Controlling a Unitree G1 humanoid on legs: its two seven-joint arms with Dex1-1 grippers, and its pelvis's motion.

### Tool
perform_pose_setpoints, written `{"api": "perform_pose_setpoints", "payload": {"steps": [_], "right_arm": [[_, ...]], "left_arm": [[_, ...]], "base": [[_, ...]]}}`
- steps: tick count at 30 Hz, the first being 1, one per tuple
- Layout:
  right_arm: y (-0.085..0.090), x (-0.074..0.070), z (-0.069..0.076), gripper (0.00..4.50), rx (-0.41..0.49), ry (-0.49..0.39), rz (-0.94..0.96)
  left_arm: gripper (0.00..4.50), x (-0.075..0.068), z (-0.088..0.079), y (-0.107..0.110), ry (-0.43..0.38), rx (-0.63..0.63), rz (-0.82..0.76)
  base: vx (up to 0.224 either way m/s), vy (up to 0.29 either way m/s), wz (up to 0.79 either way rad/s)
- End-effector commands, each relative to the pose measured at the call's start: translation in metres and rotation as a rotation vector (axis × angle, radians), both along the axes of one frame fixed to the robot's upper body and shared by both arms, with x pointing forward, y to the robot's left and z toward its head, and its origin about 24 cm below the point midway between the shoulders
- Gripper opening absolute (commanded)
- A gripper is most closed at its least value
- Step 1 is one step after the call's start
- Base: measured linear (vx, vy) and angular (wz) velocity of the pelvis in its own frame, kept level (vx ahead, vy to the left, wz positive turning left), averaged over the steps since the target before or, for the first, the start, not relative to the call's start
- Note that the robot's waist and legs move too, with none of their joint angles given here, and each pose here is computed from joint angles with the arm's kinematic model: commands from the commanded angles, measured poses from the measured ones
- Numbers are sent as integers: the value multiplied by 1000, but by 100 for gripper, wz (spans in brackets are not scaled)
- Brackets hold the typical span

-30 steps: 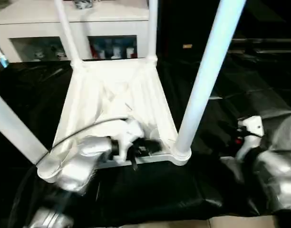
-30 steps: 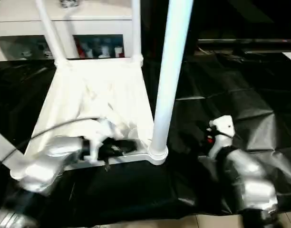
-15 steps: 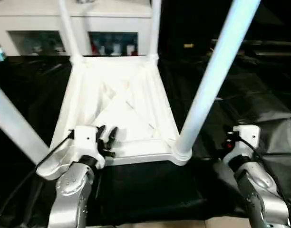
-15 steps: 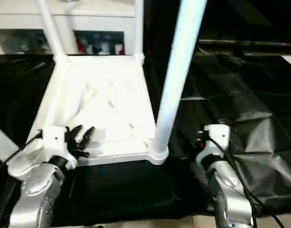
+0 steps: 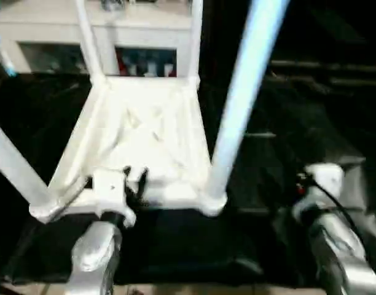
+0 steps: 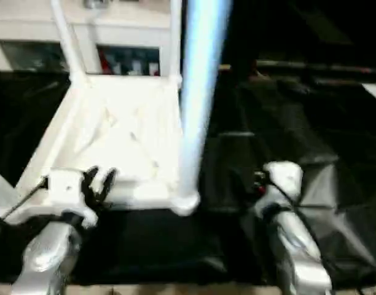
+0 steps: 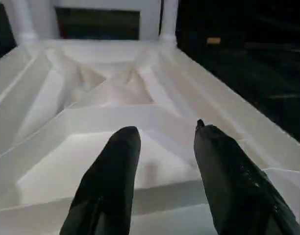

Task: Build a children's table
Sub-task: Rotate leg to tighten

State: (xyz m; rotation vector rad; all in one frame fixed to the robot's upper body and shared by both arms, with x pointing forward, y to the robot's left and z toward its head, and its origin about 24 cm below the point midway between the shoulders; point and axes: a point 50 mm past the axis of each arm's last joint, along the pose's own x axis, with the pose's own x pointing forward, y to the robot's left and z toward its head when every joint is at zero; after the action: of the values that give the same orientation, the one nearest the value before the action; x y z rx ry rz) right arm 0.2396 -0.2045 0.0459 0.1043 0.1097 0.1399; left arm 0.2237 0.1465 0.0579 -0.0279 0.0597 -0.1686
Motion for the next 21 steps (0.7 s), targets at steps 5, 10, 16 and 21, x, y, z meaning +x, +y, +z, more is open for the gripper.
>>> {"api": "perform_pose_setpoints", "payload": {"steps": [5,10,16,21], "right_arm": [[2,-7,-1,450,-15,4,3],[-12,-18,-6,450,-27,26,-12],[-23,-31,-10,450,-5,56,54],[-6,-44,-4,450,41,59,346]], "left_arm": [[209,-12,-2,6,-8,38,5],[209,-26,-9,19,-2,34,34],[262,-53,-18,33,10,-27,105],[304,-70,-20,57,-1,-33,285]], "base": [[-1,-22,-4],[16,119,7],[-5,71,-3],[0,0,0]]}}
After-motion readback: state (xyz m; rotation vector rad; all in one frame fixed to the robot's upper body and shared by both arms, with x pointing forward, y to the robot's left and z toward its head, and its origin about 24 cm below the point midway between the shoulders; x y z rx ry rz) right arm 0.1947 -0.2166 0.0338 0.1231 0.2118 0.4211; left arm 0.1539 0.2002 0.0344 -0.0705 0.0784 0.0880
